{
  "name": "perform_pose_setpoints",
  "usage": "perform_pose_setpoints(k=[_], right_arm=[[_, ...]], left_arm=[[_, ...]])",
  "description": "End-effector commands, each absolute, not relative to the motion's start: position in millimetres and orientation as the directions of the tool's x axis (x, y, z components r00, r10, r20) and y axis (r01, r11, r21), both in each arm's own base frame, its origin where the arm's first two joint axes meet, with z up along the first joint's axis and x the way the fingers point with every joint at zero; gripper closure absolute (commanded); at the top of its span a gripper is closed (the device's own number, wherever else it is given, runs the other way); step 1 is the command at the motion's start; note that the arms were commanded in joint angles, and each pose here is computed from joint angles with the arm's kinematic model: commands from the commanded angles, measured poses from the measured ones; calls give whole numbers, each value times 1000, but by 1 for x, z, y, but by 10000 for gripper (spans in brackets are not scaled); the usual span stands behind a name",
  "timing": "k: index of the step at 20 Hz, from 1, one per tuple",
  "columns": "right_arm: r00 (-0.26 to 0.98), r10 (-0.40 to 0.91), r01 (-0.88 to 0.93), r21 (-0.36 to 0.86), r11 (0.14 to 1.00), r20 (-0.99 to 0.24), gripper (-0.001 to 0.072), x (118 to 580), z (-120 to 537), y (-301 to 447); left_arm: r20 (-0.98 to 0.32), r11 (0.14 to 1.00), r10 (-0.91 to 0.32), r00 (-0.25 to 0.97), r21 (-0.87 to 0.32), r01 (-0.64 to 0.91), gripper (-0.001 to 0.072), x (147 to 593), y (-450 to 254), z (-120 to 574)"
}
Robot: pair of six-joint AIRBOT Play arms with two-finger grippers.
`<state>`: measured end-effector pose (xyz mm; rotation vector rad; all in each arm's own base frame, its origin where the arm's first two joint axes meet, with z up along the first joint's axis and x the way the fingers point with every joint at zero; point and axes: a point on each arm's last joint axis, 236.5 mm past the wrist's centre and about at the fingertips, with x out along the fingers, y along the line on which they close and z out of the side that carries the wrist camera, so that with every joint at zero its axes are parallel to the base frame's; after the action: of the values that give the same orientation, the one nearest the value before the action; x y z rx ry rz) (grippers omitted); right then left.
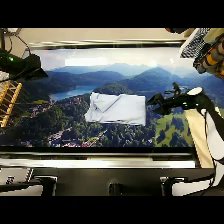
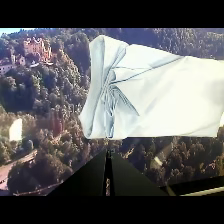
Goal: Fold the clothes and pants, and hang the long-sleeved shirts on hangers.
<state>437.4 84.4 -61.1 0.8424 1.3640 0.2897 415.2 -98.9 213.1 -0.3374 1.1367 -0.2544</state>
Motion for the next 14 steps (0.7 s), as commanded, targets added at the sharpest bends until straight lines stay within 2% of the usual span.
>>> perform_pose_setpoints(k=[1, 2, 3, 5, 6, 7, 8, 11, 14], right_arm=[[209, 628, 268, 661, 701, -750, 128, 440, -89, 107], [193, 632, 262, 660, 704, -751, 140, 437, -93, 114], [177, 632, 248, 656, 713, -755, 190, 434, -96, 120], [167, 628, 229, 649, 725, -760, 202, 433, -98, 129], [172, 632, 228, 655, 721, -756, 335, 434, -96, 132], [179, 643, 232, 667, 708, -745, 520, 436, -93, 135], [196, 665, 229, 693, 683, -721, 676, 441, -84, 139], [309, 695, 169, 757, 631, -649, 673, 470, -28, 143], [387, 651, 172, 744, 645, -654, 674, 501, 28, 132]], left_arm=[[-841, 922, -364, 401, -385, 29, 694, 416, -98, 213], [-841, 922, -364, 401, -386, 29, 694, 416, -99, 213], [-841, 922, -364, 401, -385, 29, 694, 416, -98, 213], [-841, 922, -364, 400, -385, 29, 694, 416, -99, 212], [-841, 922, -364, 400, -386, 29, 694, 416, -99, 212], [-841, 922, -364, 400, -386, 29, 694, 416, -99, 212], [-841, 922, -364, 400, -386, 29, 694, 416, -99, 212], [-841, 923, -364, 400, -384, 32, 694, 416, -99, 212], [-842, 924, -364, 399, -381, 39, 694, 415, -98, 212]])
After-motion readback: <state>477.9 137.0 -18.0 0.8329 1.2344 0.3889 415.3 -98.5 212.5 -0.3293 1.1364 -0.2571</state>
